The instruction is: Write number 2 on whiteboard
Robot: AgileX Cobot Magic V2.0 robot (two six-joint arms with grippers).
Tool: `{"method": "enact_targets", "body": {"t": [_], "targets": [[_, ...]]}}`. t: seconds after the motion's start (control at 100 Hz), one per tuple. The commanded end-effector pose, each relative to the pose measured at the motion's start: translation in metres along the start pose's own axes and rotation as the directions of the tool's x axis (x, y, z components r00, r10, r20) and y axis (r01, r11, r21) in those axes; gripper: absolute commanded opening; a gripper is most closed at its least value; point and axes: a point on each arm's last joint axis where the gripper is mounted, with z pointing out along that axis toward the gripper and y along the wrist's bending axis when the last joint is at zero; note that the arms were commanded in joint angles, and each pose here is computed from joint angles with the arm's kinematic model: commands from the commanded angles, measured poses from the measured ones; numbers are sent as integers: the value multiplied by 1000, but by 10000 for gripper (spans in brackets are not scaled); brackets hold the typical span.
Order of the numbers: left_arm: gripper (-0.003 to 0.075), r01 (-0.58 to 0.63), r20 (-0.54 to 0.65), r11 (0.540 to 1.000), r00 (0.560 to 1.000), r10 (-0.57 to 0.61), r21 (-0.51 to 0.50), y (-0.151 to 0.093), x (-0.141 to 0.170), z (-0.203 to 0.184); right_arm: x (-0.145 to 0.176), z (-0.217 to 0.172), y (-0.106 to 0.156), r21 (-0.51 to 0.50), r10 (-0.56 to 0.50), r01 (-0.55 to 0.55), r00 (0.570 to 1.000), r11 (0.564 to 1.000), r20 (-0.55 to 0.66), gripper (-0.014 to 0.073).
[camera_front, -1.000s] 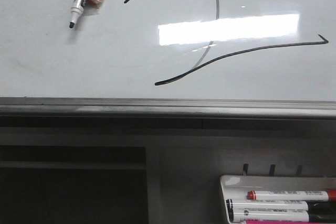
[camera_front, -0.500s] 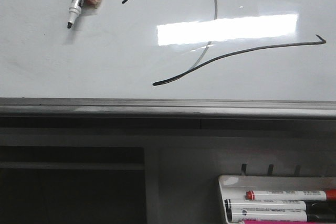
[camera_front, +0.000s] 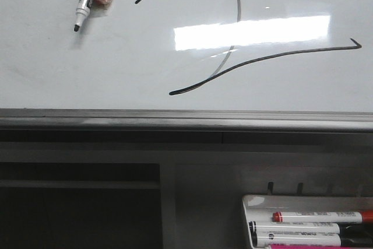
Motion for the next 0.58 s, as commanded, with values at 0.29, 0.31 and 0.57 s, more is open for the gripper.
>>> {"method": "enact_targets", "body": {"t": [0.29,0.31,0.57], "targets": [[-20,20,71,1000,997,-20,-3,0,-3,-1,2,-1,-4,66,-21,17,998,998,66,-71],[-20,20,71,1000,997,-20,-3,0,-3,-1,2,-1,-4,66,-21,17,998,998,66,-71],[-20,20,71,1000,997,-20,-3,0,-3,-1,2,-1,-4,66,-21,17,998,998,66,-71]]}}
